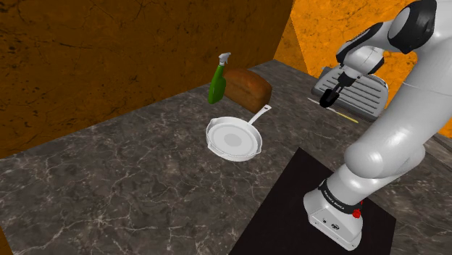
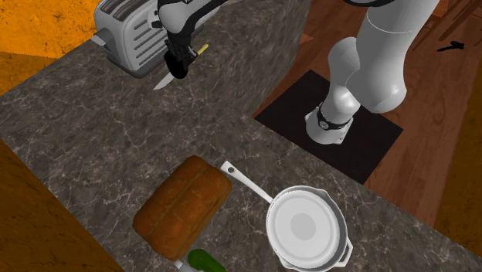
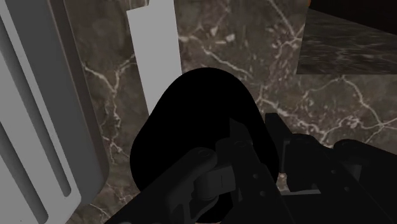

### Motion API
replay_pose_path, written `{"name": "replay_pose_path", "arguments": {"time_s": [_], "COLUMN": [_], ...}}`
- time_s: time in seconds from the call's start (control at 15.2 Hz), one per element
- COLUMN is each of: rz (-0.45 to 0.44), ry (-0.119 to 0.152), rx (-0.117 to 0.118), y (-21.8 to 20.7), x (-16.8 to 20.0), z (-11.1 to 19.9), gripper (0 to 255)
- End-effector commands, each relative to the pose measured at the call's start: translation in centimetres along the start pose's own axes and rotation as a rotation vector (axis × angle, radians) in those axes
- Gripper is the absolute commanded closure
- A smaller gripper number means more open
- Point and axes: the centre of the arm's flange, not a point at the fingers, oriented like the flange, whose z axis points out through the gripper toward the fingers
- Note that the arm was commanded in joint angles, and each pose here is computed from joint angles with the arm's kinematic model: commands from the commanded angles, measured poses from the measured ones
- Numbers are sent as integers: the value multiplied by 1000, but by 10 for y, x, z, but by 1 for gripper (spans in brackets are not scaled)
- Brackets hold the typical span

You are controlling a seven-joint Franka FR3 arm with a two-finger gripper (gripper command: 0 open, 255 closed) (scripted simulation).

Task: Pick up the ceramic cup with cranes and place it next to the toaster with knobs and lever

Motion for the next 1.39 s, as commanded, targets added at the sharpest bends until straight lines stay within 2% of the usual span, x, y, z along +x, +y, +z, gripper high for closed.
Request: {"name": "replay_pose_path", "arguments": {"time_s": [0.0, 0.46, 0.53, 0.86, 1.12, 1.32], "rz": [0, 0, 0, 0, 0, 0], "ry": [0, 0, 0, 0, 0, 0], "rx": [-1, -1, -1, -1, -1, -1], "y": [-1, -1, -1, -1, -1, -1], "x": [-1, -1, -1, -1, -1, -1], "z": [6, 6, 6, 6, -44, -44], "gripper": [255, 255, 0, 0, 0, 0]}}
